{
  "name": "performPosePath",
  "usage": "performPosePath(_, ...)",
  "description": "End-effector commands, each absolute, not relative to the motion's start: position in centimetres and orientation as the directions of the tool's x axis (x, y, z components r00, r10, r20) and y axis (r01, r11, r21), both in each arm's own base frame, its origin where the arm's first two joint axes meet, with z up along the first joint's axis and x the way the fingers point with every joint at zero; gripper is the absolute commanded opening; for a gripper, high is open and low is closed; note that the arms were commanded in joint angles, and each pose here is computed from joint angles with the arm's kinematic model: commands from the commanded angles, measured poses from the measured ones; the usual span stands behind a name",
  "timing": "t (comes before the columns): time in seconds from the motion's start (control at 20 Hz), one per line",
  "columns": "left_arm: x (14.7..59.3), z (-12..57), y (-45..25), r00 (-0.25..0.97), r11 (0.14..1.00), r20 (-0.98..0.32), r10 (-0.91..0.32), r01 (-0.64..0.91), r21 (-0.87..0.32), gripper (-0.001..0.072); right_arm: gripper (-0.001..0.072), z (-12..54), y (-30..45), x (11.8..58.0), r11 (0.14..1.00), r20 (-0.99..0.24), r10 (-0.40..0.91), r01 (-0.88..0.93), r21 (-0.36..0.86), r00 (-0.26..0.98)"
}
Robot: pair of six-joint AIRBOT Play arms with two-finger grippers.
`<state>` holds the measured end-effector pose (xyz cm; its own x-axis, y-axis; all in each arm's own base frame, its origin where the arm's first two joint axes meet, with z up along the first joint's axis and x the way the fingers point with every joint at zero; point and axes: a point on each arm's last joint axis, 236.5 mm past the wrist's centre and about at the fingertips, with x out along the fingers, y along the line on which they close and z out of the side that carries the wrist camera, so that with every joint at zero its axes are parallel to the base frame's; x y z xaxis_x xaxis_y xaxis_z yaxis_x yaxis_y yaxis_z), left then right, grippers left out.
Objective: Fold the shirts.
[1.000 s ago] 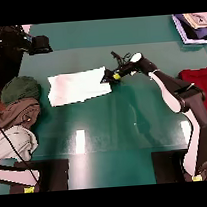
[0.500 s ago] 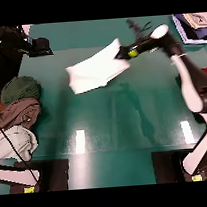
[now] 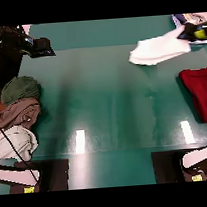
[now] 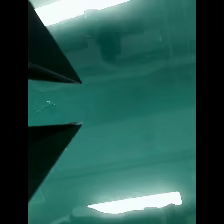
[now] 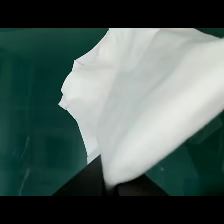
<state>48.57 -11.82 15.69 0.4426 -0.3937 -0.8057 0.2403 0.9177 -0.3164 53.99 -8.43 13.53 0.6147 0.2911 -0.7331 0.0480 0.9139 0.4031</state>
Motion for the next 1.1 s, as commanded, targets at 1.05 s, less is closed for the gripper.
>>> performPosePath(1.05, 48.5, 16.1, -12.8, 0.437, 0.897, -0.787, -0.436, 0.277, -0.343, 0.0314, 0.0012, 16.0, -24.0, 30.5, 0.744, -0.962, -0.082, 0.658, 0.114, 0.259)
